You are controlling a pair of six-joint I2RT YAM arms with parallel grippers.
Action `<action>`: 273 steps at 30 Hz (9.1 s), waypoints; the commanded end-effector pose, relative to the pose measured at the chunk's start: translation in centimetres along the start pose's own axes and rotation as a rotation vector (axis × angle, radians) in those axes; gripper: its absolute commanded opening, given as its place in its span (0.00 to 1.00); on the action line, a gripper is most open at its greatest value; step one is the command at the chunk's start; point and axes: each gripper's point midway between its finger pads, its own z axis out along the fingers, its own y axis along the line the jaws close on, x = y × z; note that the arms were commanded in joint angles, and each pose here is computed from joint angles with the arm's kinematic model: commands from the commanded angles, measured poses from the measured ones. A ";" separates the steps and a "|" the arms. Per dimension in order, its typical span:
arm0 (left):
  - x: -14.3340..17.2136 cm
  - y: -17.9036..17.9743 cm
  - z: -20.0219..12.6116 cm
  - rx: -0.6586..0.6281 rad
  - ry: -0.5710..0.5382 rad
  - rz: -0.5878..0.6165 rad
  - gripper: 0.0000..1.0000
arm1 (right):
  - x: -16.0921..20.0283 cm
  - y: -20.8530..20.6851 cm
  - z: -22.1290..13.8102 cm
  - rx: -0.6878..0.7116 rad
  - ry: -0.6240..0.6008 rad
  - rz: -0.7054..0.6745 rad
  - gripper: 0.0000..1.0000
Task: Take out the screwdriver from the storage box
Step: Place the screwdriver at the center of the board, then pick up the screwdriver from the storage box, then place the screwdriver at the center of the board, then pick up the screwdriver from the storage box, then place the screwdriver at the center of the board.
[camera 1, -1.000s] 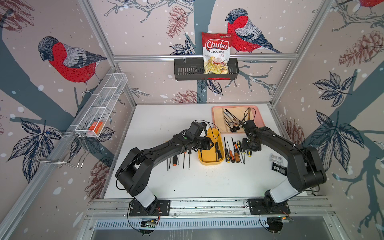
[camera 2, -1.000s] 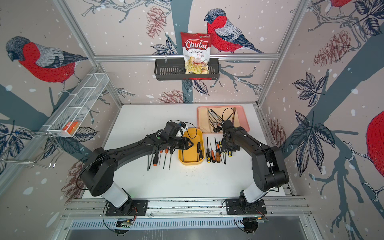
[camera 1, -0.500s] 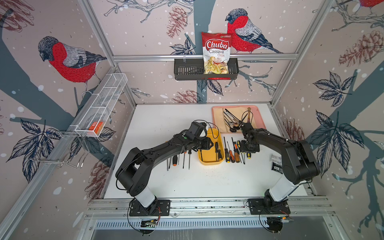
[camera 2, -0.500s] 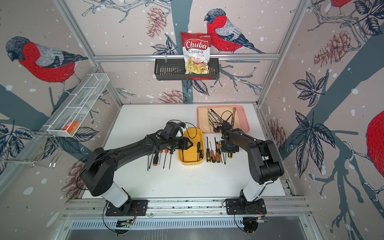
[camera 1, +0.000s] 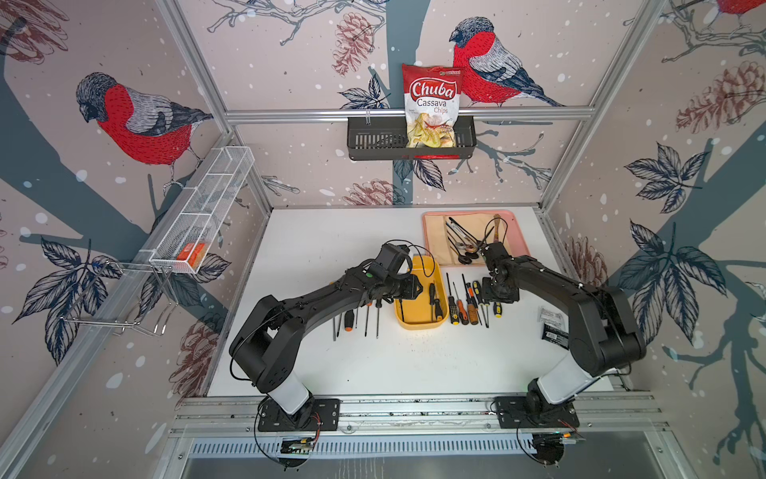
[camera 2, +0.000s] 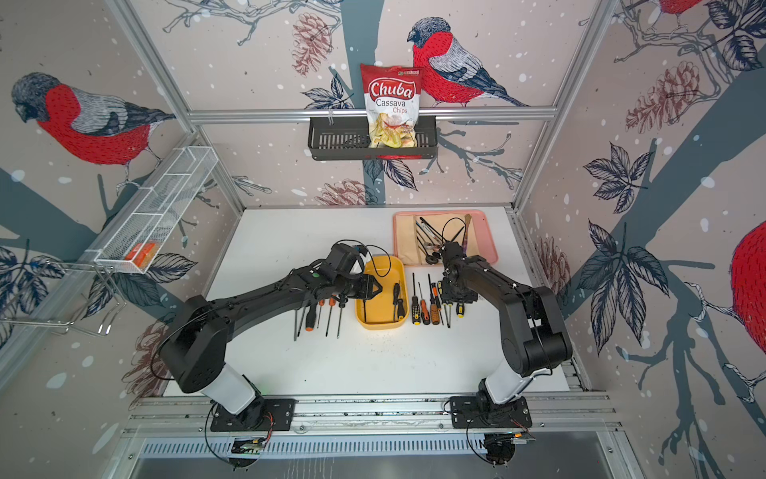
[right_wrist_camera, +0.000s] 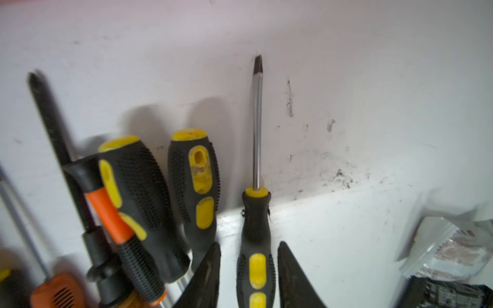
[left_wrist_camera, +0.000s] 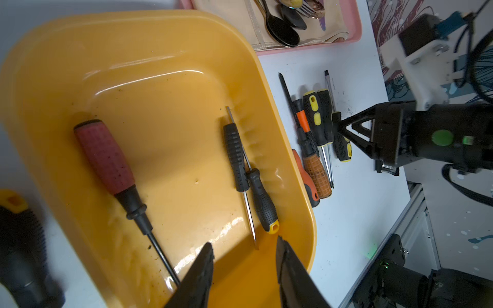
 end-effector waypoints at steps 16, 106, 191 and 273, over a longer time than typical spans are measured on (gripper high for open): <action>0.2 3.7 0.6 -0.297 0.022 -0.195 0.43 | -1.6 11.7 -11.6 -0.722 -0.198 -0.093 0.38; -1.4 8.3 -6.6 -0.492 -0.095 -0.120 0.02 | 2.0 18.0 -15.1 -0.993 -0.190 -0.157 0.37; -0.3 10.0 -10.8 -0.052 -0.163 -0.123 0.43 | 0.6 21.6 -8.3 -0.430 0.005 -0.068 0.37; -0.3 -3.5 -0.9 0.175 0.024 0.114 0.48 | -2.8 -2.0 -3.6 0.113 -0.033 0.072 0.06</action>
